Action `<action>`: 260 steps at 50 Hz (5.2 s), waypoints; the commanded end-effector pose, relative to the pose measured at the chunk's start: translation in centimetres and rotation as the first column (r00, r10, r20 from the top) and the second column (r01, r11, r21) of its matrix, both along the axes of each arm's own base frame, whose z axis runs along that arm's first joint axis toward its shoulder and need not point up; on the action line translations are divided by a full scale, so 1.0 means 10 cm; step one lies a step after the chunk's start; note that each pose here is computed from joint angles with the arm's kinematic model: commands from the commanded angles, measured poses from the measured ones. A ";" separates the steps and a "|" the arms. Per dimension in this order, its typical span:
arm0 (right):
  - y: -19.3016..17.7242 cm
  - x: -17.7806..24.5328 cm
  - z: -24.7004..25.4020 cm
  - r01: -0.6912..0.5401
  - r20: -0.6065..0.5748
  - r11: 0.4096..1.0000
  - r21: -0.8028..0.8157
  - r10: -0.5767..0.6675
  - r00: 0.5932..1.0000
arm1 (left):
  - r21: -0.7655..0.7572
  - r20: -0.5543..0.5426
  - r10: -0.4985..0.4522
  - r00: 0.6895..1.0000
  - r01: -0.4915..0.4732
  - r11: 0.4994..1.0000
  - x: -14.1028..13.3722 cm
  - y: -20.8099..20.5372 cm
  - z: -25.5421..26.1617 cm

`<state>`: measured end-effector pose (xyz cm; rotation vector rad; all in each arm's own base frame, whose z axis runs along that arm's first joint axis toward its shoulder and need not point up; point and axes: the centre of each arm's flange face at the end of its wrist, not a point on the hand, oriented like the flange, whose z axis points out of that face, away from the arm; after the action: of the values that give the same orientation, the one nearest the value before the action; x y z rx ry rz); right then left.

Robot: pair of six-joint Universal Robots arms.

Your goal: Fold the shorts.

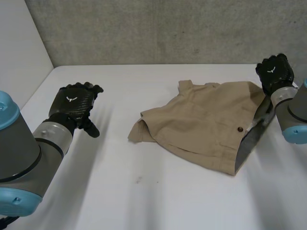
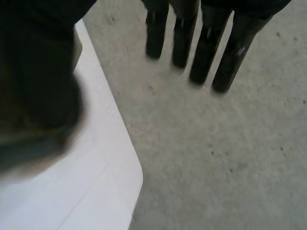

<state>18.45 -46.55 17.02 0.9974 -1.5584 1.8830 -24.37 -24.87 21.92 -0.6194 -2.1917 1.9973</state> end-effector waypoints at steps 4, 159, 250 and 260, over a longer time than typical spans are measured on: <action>0.67 0.05 0.18 0.020 0.024 0.977 0.211 -0.025 0.999 | -0.011 -0.005 0.002 1.000 -0.002 1.000 -0.01 -0.05 0.01; 2.16 0.84 -0.02 -0.222 0.080 0.694 0.685 0.231 0.970 | 0.178 0.584 -0.056 0.810 -0.060 0.982 0.08 0.88 -0.59; 1.83 0.78 -0.45 -0.243 0.372 0.783 0.573 0.016 0.928 | 0.105 0.072 -0.004 0.997 -0.003 0.995 -0.37 -0.02 -0.46; 1.67 0.59 -0.46 -0.174 0.344 0.812 0.557 -0.034 0.938 | -0.036 -0.015 -0.004 1.000 0.004 0.999 -0.32 0.06 -0.28</action>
<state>25.88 -28.90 11.38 1.0759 -2.4704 1.7155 -27.92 -24.80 17.54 -0.6653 -2.2830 1.9086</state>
